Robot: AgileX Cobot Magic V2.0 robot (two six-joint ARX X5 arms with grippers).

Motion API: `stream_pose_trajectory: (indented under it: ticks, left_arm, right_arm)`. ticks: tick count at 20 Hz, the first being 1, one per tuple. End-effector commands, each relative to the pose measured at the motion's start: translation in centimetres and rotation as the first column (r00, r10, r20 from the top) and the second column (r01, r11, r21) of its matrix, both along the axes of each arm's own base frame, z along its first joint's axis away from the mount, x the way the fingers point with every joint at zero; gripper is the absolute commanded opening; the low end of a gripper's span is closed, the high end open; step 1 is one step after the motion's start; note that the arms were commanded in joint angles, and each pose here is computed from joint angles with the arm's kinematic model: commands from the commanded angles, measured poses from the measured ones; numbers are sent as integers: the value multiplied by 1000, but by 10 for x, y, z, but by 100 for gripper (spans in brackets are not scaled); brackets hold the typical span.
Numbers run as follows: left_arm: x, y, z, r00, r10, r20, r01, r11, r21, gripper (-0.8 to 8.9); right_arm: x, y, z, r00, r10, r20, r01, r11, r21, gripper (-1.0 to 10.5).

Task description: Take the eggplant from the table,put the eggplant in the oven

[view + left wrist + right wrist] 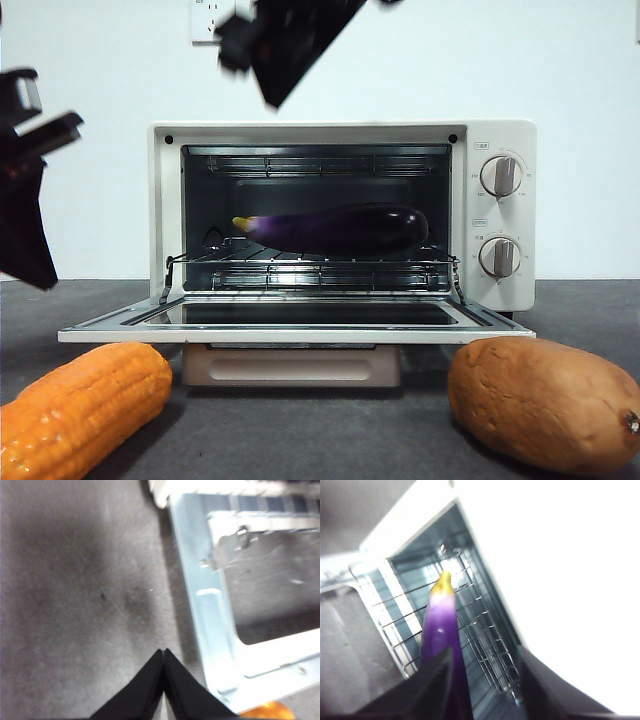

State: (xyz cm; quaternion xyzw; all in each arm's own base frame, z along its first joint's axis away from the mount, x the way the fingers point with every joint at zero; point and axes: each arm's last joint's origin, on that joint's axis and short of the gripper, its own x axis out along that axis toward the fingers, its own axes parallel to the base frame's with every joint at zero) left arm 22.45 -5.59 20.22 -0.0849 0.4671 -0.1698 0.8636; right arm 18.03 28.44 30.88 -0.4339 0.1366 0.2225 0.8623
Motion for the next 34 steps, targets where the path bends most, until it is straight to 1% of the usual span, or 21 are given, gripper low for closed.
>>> stream_pose_trajectory:
  ticks: [1,3,5,9,13,16,20,23,28,32,34]
  left_arm:
    - [10,-2,-12,999,-6,-32,6,1000,8,6]
    - [14,-3,-23,997,-28,-71,29,999,24,6]
    - [16,-3,-31,993,-62,-104,64,998,9,6]
    - [19,-2,-42,980,-122,-157,113,991,-69,6]
    - [22,2,-52,967,-163,-196,137,981,-137,6]
    - [25,6,-58,956,-196,-217,149,965,-216,6]
    - [27,11,-66,942,-247,-228,167,932,-322,6]
    - [29,13,-70,935,-272,-228,171,909,-379,6]
    - [31,15,-73,933,-291,-212,178,884,-431,6]
    - [33,17,-70,934,-318,-165,202,848,-491,6]
    - [35,18,-69,936,-324,-140,214,836,-505,6]
  right_arm:
    - [-18,-8,24,1000,13,-1,-13,996,92,95]
    - [-34,-23,42,1000,29,5,-30,991,130,14]
    - [-44,-35,56,999,38,14,-40,985,165,4]
    - [-57,-57,76,999,40,33,-46,971,235,4]
    - [-67,-79,93,998,29,54,-45,949,312,4]
    - [-74,-93,103,997,23,72,-47,930,363,4]
    - [-82,-111,115,995,17,97,-56,909,413,4]
    - [-87,-122,121,994,14,107,-59,897,438,4]
    - [-94,-137,123,996,6,88,-45,889,455,4]
    - [-99,-149,119,999,-1,38,-16,898,441,4]
    - [-102,-153,115,1000,10,2,-10,903,429,4]
